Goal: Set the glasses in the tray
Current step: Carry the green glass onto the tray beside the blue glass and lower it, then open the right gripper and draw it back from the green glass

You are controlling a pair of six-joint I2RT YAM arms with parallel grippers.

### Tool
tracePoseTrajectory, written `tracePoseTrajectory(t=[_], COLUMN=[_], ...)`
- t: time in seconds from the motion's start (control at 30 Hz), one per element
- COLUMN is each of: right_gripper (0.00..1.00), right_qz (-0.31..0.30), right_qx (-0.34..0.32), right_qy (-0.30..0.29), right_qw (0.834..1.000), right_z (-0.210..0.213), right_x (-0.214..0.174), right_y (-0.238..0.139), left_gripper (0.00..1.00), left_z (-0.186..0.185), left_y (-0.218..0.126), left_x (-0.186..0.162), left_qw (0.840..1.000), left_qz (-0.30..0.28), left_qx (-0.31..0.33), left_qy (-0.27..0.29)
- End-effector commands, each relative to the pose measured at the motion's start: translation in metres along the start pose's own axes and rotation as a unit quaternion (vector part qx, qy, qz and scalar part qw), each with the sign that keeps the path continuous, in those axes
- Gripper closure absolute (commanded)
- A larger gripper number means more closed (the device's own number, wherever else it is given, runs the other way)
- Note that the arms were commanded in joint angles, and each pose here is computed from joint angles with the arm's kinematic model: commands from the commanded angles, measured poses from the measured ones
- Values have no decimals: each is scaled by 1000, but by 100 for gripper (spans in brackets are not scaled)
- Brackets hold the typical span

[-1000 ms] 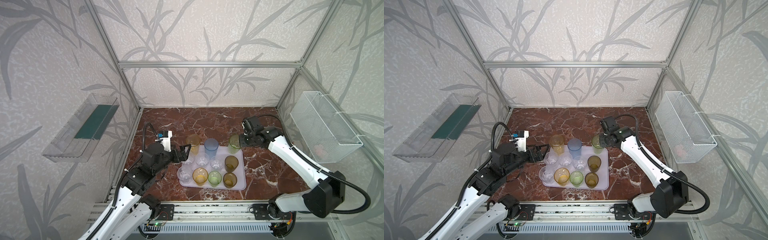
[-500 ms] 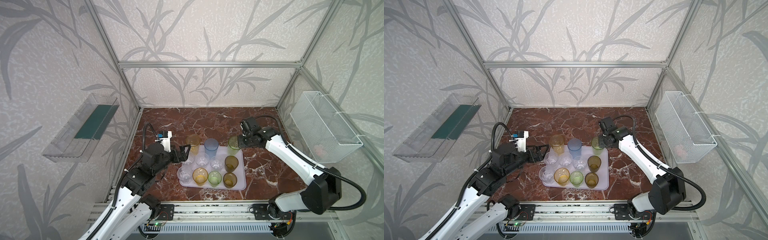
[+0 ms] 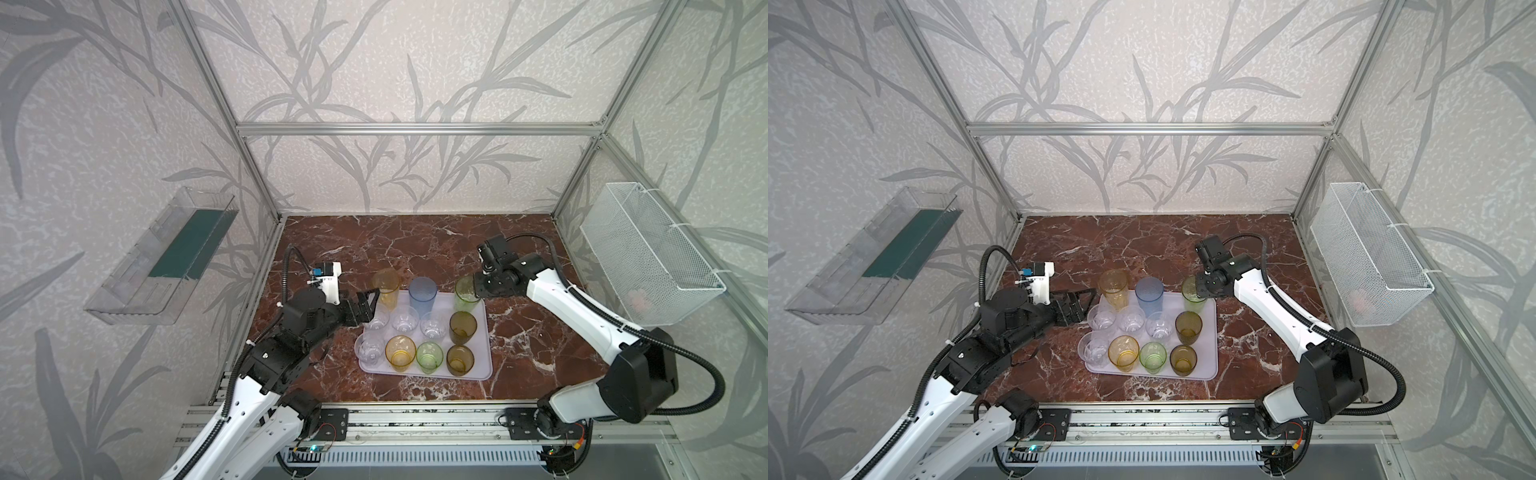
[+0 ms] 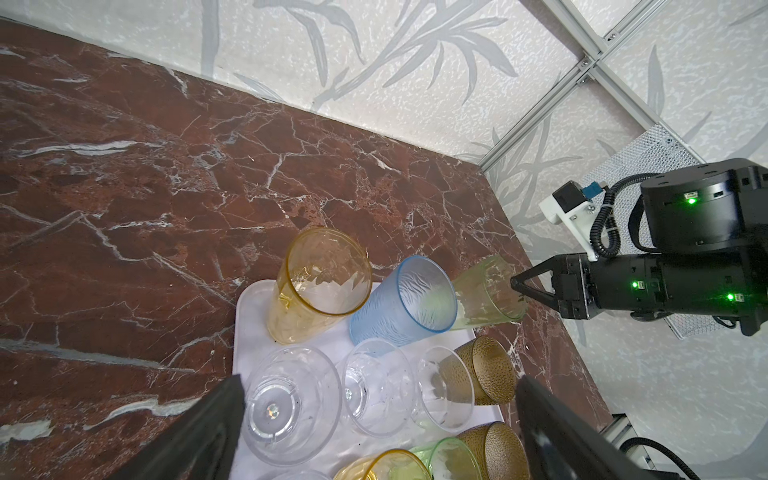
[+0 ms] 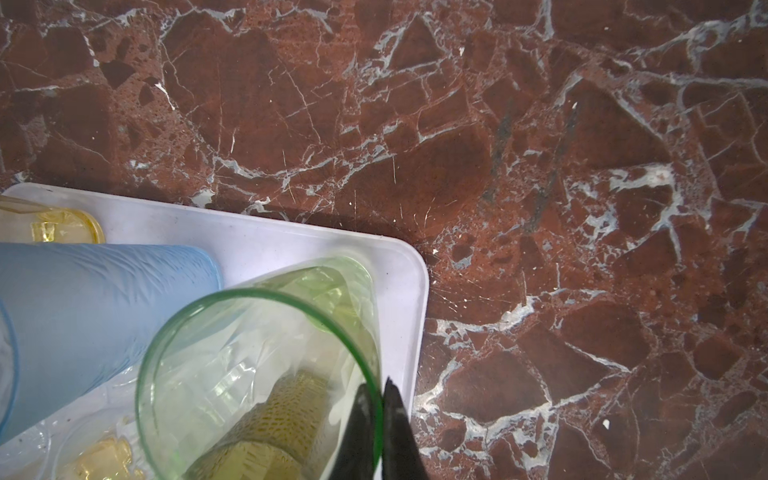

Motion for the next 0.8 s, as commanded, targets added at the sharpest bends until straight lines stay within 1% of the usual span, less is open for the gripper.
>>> tracePoseTrajectory(t=[0.0,0.17,0.23,0.33,0.5,0.63,0.7,0.77], right_gripper=[100,100,97,96,88,87,80,75], right_qz=[-4,5,9,14,17,17,17,14], right_qx=[6,4,4,6,8,9,9,9], right_qy=[6,5,5,5,5,5,5,4], right_qw=[1000,1000,1000,1000,1000,1000,1000,1000], right_z=[3,3,3,4,5,5,5,4], right_x=[3,1,1,0,0,-1,-1,0], right_y=[3,9,11,14,16,15,15,14], left_gripper=[1,1,1,1,1,1,1,1], left_z=[4,5,4,5,5,7,6,7], left_y=[0,0,-1,-1,-2,-3,-3,-3], left_x=[-4,-3,-3,-3,-3,-4,-4,-4], left_qw=[1000,1000,1000,1000,1000,1000,1000,1000], left_qz=[1,-1,-2,-2,-3,-7,-7,-7], left_qx=[10,11,10,12,12,16,16,16], left_qy=[0,0,1,1,-1,-1,0,-1])
Point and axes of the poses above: each gripper's point midway between its finger pads, its own y axis out along the fingers, its own z axis along the line the jaws close on, x = y × z, the point moved 9 cm from there along -y, back along the fingers, and after that the axes turned 10 degrees about -y, right-handed, at the moved point
